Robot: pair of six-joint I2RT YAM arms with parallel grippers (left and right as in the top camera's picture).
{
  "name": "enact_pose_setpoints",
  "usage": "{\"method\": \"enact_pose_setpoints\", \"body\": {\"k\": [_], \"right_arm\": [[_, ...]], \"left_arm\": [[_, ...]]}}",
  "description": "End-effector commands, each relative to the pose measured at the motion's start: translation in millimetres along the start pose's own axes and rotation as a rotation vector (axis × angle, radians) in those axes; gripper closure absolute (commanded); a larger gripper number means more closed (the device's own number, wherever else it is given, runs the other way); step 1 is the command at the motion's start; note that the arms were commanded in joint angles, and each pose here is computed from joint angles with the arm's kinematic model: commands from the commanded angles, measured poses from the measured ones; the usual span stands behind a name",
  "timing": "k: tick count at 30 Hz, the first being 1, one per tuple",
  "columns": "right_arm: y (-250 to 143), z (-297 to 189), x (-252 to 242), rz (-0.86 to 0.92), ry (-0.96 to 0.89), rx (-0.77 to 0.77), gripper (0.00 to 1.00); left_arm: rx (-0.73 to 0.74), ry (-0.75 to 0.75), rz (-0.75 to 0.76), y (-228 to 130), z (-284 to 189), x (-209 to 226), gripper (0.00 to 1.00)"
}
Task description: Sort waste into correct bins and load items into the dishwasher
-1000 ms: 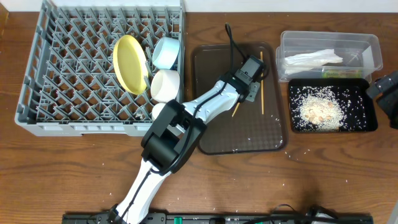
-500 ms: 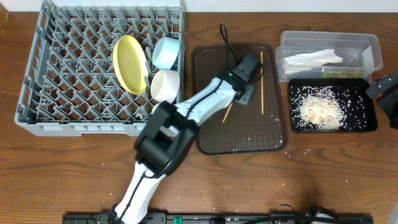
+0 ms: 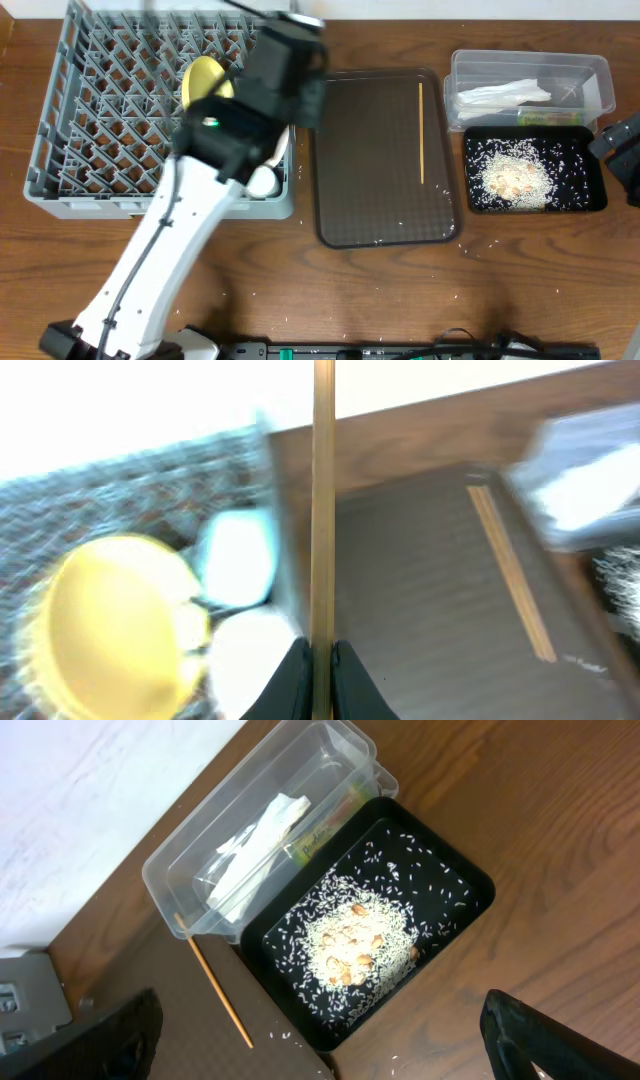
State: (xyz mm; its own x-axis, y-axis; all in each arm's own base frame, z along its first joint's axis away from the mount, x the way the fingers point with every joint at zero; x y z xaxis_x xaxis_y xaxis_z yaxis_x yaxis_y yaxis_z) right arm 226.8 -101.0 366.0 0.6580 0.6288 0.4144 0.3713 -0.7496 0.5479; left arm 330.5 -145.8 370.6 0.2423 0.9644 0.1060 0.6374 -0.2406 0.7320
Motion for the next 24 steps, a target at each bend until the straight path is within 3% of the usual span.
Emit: {"method": "enact_pose_setpoints", "body": {"k": [1, 11, 12, 15, 17, 24], "right_arm": [[1.5, -1.1, -1.7, 0.018, -0.003, -0.006, 0.01], [1.5, -1.1, -1.7, 0.018, -0.003, -0.006, 0.01], [1.5, -1.1, -1.7, 0.018, -0.003, -0.005, 0.01], [1.6, -1.1, -1.7, 0.018, -0.003, -0.006, 0.01], [1.5, -1.1, -1.7, 0.018, -0.003, -0.006, 0.01], [1.6, -1.1, -1.7, 0.018, -0.003, -0.006, 0.01]], "left_arm": [[0.132, 0.141, 0.001, -18.5, 36.4, 33.4, 0.92], [0.385, 0.26, -0.036, -65.9, 129.5, 105.4, 0.92], [0.413, 0.262, -0.033, -72.1, 140.4, 108.9, 0.89], [0.469, 0.267, -0.041, -85.3, 160.0, 114.6, 0.5], [0.488, 0.266, -0.041, -89.9, 166.3, 115.1, 0.38], [0.416, 0.205, -0.064, -71.2, 149.3, 110.4, 0.36]]}}
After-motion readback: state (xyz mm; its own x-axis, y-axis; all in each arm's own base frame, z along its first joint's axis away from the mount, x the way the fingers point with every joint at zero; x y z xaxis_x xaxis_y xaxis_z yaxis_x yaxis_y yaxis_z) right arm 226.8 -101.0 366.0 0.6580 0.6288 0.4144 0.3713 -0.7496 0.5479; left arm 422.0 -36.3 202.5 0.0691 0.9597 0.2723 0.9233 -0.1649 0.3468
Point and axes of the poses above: each gripper's point midway between its finger pads, its own z axis out along the fingers, its own x axis along the line the jaws close on, y = z × x, the point moved 8 cm from there along -z, back along the fingers, and after that the axes turned 4 degrees about z, right-handed, at the moved point
